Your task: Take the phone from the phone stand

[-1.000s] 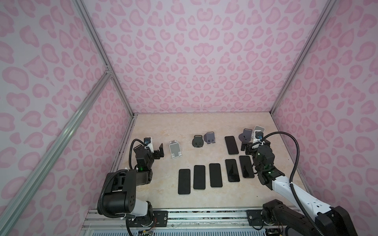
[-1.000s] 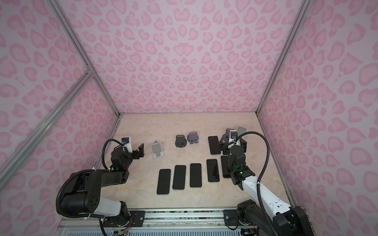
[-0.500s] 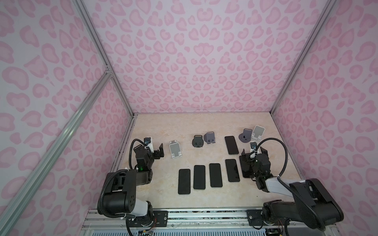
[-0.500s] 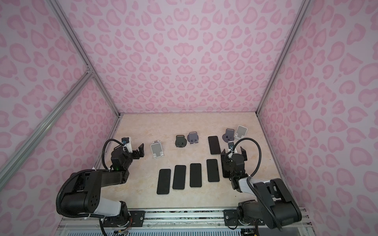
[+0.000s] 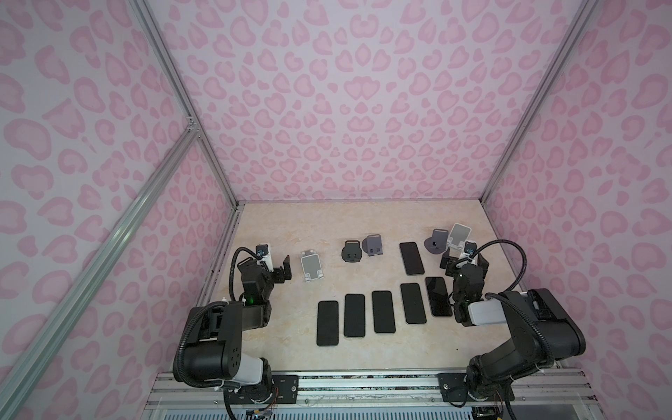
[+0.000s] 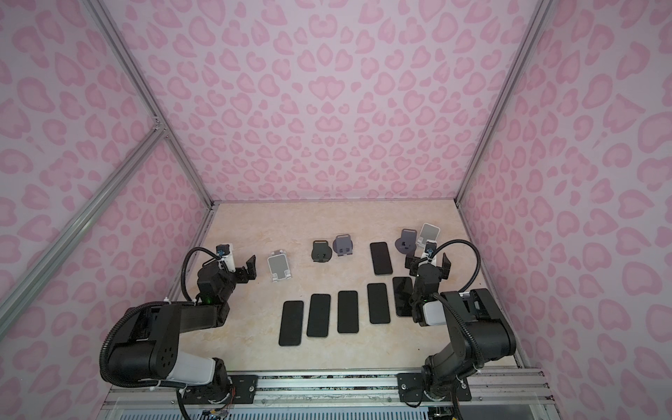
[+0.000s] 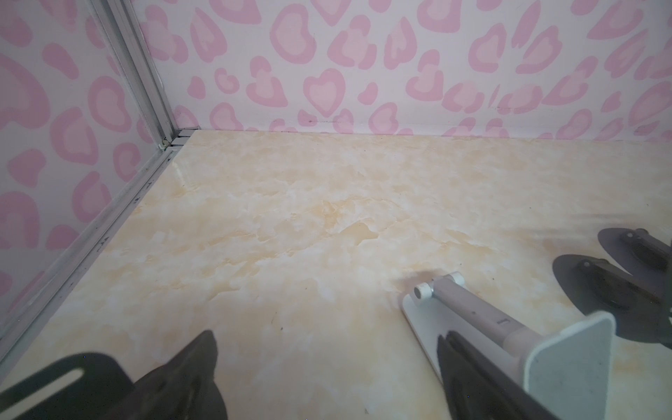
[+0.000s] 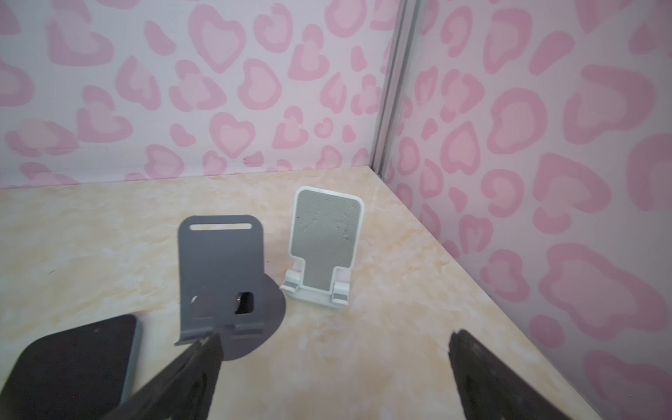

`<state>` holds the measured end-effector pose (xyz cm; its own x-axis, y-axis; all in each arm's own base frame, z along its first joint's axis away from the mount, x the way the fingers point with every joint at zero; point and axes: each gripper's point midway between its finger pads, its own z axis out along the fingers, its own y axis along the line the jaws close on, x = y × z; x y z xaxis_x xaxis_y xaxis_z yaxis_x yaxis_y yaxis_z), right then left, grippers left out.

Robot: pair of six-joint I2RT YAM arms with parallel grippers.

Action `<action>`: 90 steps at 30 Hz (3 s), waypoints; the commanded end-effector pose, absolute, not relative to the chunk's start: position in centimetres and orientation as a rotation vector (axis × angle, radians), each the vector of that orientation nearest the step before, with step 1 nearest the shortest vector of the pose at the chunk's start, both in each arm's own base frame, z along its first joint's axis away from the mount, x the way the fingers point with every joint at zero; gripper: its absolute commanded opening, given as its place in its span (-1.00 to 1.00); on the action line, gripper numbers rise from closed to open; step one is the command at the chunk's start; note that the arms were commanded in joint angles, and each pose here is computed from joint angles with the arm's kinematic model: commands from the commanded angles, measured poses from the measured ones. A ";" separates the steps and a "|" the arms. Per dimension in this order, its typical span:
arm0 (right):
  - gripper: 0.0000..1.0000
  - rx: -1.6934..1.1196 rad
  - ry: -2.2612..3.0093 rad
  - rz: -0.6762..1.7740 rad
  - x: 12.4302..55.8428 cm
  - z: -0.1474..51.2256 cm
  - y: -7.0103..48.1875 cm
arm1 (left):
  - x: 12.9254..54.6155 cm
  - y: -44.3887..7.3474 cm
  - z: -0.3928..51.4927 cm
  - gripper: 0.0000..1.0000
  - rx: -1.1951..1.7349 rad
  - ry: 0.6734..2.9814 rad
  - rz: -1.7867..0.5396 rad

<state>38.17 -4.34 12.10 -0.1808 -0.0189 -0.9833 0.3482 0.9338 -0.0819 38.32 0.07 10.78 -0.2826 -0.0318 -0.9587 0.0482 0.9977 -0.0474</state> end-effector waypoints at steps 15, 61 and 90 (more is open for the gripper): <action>1.00 0.266 1.792 -0.283 38.2 10.6 -4.4 | 38.7 0.1 11.8 0.95 0.014 1.814 -0.076; 1.00 0.258 1.793 -0.303 38.1 10.5 -4.2 | 38.6 0.1 11.7 0.95 0.014 1.814 -0.075; 1.00 0.256 1.792 -0.307 38.1 10.5 -4.2 | 38.7 0.1 11.7 0.95 0.012 1.816 -0.076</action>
